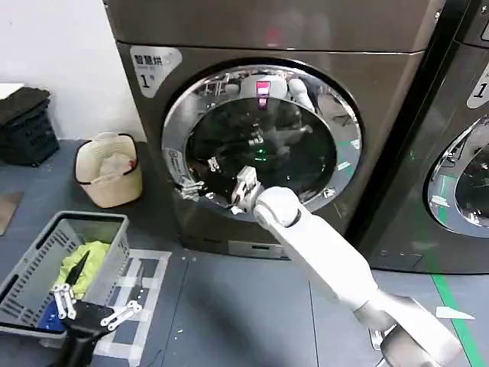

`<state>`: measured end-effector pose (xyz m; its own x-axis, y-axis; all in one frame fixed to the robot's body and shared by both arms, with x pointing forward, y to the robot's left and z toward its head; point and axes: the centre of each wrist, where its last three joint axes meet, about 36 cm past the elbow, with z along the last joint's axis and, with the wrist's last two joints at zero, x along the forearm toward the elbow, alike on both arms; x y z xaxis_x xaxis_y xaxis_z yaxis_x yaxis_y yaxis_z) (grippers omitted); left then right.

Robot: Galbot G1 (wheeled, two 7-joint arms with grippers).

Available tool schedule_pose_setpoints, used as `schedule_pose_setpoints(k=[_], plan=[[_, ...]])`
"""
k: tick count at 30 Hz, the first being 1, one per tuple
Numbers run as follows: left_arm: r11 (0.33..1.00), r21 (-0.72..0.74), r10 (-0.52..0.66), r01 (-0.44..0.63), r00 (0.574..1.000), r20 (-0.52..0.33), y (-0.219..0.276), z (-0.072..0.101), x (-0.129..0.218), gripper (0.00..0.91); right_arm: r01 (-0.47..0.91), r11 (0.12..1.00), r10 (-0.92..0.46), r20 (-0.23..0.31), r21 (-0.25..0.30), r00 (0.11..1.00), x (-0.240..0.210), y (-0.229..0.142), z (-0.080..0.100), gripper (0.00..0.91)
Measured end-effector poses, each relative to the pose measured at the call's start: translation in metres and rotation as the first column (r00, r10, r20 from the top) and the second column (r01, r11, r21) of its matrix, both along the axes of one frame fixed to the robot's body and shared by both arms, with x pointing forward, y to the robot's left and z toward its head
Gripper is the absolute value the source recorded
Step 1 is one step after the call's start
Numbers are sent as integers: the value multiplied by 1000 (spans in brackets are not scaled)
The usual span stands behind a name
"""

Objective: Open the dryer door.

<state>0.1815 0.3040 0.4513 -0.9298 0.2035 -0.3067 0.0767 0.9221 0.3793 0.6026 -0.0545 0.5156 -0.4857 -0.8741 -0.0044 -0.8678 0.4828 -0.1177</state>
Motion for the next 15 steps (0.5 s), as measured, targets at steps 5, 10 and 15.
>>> schedule_pose_setpoints(k=[5, 10, 15], plan=[[1000, 1, 0, 0, 1000, 1, 0, 0, 0, 907, -1, 1000, 1, -2, 0, 1000, 2, 2, 0, 907], [1000, 1, 0, 0, 1000, 2, 0, 0, 0, 907, -2, 1000, 2, -5, -1, 1000, 5, 3, -1, 907], [1000, 0, 0, 0, 1000, 2, 0, 0, 0, 907, -6, 1000, 6, -6, -1, 1000, 6, 5, -1, 907]])
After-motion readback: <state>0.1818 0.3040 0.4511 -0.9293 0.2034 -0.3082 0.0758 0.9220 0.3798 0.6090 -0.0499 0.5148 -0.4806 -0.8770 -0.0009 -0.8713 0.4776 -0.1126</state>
